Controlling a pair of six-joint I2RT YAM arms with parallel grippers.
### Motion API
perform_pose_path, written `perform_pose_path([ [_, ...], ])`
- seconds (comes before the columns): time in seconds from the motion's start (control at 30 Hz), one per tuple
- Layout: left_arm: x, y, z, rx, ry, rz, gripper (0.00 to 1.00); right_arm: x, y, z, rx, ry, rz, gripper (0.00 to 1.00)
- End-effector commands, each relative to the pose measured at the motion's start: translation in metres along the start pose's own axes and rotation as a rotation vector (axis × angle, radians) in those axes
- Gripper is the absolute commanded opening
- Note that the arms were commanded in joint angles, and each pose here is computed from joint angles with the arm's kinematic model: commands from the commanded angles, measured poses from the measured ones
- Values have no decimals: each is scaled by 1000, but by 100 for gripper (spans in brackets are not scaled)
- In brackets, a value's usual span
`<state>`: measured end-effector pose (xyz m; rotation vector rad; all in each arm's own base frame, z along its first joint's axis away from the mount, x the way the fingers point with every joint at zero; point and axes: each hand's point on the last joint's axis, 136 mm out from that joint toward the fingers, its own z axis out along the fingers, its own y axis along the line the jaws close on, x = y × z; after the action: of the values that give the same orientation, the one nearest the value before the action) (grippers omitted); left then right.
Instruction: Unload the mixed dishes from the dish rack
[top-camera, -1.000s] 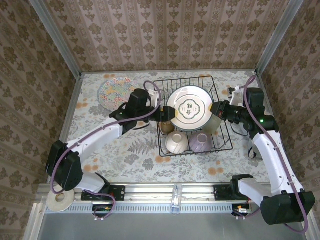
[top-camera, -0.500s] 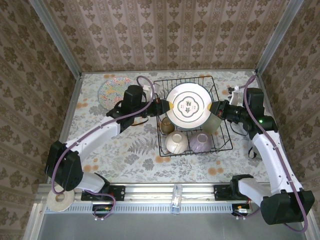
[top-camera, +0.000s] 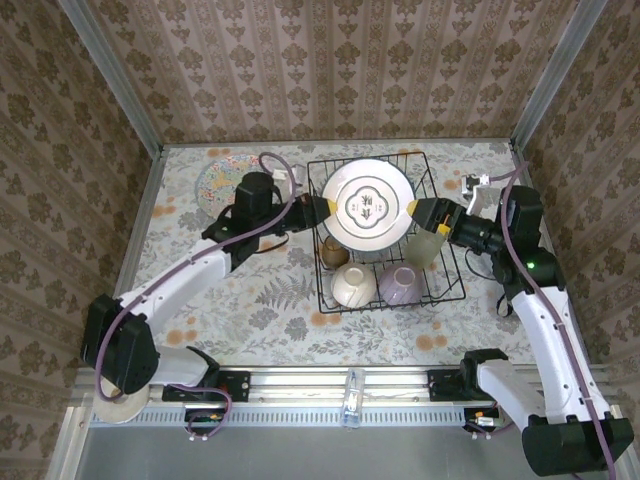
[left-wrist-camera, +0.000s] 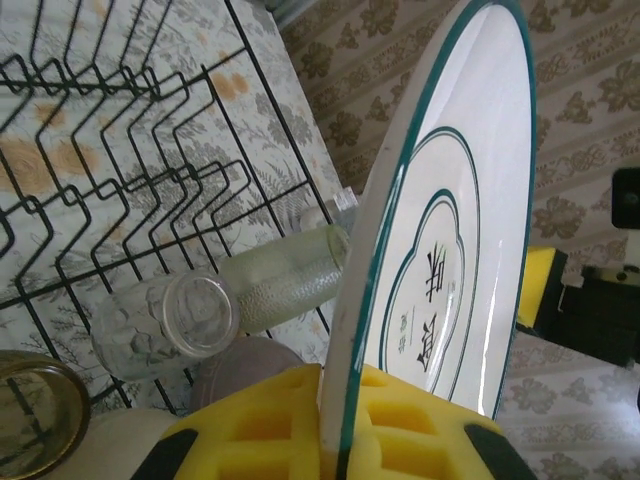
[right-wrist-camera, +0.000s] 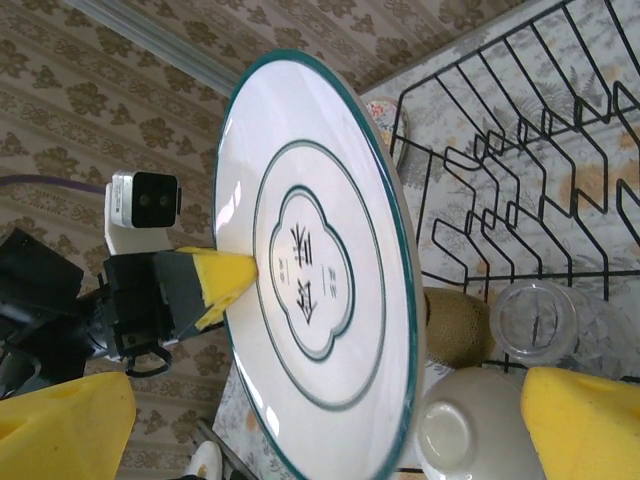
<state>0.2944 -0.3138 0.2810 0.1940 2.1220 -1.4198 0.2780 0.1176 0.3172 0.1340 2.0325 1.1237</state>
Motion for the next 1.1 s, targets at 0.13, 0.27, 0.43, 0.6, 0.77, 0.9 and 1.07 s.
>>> perform_pose_path([
  [0.13,-56,1,-55,-23,-209,-3,0,3,2,-7,-11,-31,-26,100],
  [0.27,-80,37,-93,-121,-298,-54,0,9,-4,-5,-4,-21,-12,100],
  [0.43,-94,91,-133,-251,-378,-153,0,14,-9,-4,-1,-20,1,100],
  [0.6,-104,144,-157,-381,-420,-260,0,16,-12,-3,-3,-21,13,100],
  [0.77,-110,191,-160,-458,-410,-351,0,19,-15,-1,-6,-13,34,100],
  [0.9,-118,222,-162,-505,-394,-394,0,24,-15,-5,2,-6,34,100],
  [1.07,-127,254,-157,-524,-370,-433,0,34,-17,-11,26,7,29,100],
])
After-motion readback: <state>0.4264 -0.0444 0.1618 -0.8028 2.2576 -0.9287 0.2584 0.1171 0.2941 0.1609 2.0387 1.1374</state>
